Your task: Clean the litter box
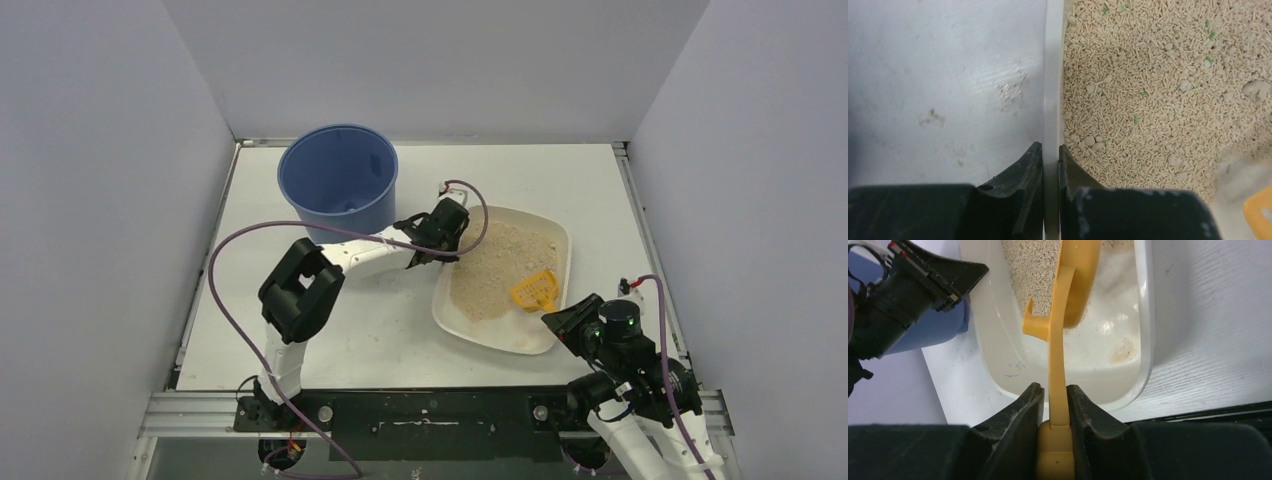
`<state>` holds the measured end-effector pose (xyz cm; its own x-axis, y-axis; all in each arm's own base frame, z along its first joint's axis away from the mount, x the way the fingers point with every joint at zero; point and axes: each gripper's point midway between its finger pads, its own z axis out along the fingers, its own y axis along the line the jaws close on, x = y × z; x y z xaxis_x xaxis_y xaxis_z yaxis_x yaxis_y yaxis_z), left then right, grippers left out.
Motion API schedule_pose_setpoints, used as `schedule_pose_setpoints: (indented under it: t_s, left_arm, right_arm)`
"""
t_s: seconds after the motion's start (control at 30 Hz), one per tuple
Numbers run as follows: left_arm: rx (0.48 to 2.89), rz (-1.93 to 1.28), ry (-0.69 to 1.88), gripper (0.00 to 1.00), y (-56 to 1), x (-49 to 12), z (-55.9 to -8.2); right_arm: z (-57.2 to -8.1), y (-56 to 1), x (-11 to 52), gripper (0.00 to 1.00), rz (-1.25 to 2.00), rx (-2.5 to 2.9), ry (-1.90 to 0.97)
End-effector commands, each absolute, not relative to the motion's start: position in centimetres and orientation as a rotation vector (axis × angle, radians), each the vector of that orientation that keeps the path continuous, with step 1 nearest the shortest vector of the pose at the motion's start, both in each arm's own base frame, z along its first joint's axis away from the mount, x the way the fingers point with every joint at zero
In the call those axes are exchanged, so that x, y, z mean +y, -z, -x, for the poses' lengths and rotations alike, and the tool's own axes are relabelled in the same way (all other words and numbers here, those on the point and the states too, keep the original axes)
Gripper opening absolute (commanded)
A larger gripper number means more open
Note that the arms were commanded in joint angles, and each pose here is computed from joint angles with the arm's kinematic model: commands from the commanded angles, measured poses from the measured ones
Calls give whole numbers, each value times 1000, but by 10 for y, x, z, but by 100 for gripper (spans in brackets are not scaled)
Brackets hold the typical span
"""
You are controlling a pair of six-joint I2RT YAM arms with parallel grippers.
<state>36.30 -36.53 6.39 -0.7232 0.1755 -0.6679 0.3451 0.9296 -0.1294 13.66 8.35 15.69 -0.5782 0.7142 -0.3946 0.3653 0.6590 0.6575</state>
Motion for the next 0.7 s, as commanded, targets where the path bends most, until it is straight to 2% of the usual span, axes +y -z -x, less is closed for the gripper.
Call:
schedule_pose_setpoints:
  t_s: [0.0, 0.13, 0.4, 0.67]
  left_arm:
    - [2330, 73, 358, 0, -84, -336, -363]
    - [2266, 261, 438, 0, -93, -336, -342]
    - [2167, 482, 427, 0, -107, -351, -302]
    - [2183, 519, 410, 0, -96, -346, -281]
  right_arm:
    - [-146, -163, 84, 0, -862, 2187, -689]
    - [-148, -162, 84, 0, -872, 2197, -671]
    - [-147, -153, 76, 0, -1004, 2195, -622]
    - [-147, -133, 72, 0, -1173, 2127, -643]
